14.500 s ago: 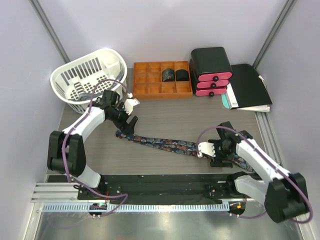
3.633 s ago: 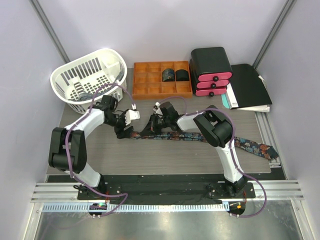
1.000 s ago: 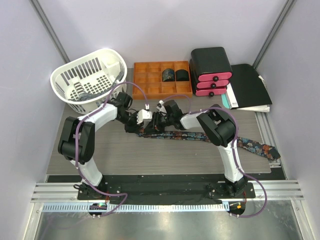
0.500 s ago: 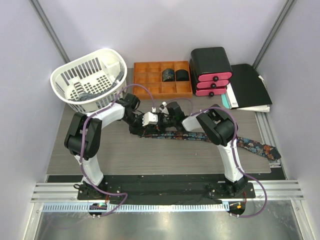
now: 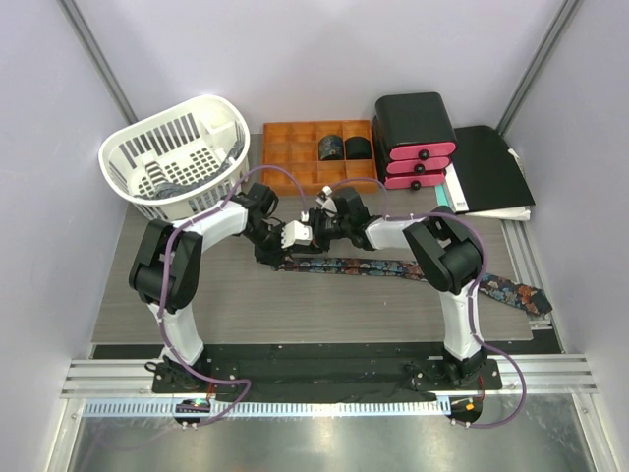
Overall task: Roll the ties
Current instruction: Roll the tie at the center of the board.
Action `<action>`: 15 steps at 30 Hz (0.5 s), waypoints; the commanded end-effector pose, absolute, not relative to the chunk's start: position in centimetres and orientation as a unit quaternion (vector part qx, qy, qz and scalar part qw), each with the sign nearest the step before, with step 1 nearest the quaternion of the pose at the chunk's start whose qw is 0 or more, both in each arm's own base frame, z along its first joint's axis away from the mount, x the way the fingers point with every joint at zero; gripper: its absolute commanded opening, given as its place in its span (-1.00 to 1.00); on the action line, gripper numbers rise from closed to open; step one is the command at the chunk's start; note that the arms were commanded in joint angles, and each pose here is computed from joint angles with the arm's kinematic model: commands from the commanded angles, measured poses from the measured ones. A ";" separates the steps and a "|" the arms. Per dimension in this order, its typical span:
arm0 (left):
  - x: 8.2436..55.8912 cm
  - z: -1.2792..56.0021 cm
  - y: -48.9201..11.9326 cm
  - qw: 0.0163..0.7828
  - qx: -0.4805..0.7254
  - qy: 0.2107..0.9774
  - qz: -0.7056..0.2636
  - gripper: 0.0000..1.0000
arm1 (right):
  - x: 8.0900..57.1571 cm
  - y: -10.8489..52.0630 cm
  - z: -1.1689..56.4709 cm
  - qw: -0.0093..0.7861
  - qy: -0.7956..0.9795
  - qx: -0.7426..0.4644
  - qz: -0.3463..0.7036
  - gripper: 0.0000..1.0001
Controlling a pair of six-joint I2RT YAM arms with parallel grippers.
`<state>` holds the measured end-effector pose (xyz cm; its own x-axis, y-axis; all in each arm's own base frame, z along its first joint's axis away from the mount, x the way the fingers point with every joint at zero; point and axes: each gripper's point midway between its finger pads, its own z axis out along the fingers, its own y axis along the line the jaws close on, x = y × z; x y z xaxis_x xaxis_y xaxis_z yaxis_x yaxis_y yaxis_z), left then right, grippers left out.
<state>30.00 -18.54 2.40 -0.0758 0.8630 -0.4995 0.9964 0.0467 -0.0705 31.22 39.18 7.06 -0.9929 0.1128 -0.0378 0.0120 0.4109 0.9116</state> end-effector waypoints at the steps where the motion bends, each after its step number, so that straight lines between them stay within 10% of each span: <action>1: 29.5 1.1 -17.6 0.133 0.667 0.707 -0.194 -0.49 | 32.2 39.5 9.8 0.079 0.829 0.007 0.553 -0.32; 15: 29.5 1.3 -17.7 0.135 0.670 0.704 -0.194 -0.45 | 31.6 39.5 5.1 0.076 0.873 -0.033 0.481 -0.19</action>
<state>30.01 -18.52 2.39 -0.0710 0.8644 -0.4978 0.9966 0.0410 -0.0710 31.29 39.31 5.60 -0.9926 0.0493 -0.1111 -0.0721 0.4964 0.8651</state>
